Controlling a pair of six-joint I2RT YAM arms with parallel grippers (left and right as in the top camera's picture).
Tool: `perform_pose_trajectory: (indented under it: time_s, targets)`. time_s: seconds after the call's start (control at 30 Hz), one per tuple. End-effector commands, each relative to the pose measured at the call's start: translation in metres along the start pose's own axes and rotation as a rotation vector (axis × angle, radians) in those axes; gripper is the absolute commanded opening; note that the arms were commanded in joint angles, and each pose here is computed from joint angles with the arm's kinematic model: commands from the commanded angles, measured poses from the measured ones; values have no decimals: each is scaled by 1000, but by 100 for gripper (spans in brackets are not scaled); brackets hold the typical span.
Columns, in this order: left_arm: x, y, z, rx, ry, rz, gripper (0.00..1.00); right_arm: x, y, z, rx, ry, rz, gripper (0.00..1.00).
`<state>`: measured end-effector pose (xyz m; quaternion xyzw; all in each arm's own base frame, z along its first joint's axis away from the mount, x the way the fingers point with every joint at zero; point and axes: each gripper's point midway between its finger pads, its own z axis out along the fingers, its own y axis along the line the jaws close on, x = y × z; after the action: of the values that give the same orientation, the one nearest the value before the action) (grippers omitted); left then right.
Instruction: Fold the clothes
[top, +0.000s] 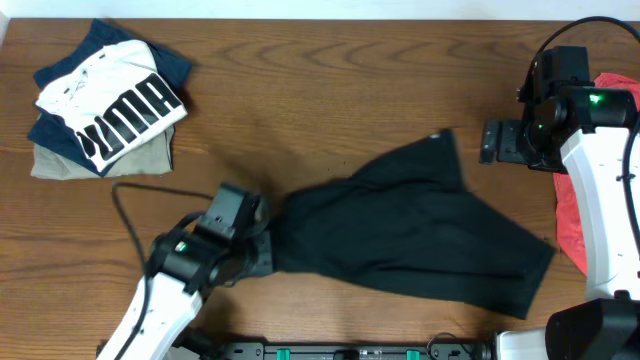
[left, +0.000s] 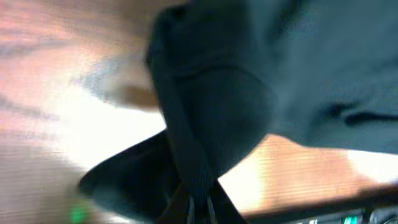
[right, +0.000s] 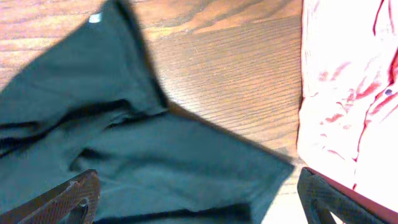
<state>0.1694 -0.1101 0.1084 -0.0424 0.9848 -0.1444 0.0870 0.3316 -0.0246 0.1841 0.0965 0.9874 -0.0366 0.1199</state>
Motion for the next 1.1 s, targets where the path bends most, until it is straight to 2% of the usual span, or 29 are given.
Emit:
perform_pose_trajectory:
  time_s: [0.0,0.13,0.17,0.3,0.47,0.63,0.9,0.97,1.07]
  targets:
    - [6,4,-9,-5,-5,9,15,2,11,2,-70,14,-26,99]
    - [10,6,-10,-10,3,8,49,3,31,15,-156,37,-96,98]
    - [10,6,-9,-12,5,7,51,3,37,22,-175,41,-117,98]
    - [7,6,-7,-17,5,7,53,1,62,50,-251,52,-205,97]
    - [6,6,-5,-21,13,5,54,-9,84,97,-274,52,-216,97]
    - [-2,2,0,-12,-3,8,54,-19,106,140,-277,50,-247,87]
    - [-10,0,12,-21,14,5,54,-36,121,179,-257,-3,-224,80]
    - [-10,1,17,-32,32,1,54,-39,124,184,-260,-14,-226,74]
    - [-10,2,23,-45,56,-4,54,-40,130,186,-271,-21,-235,58]
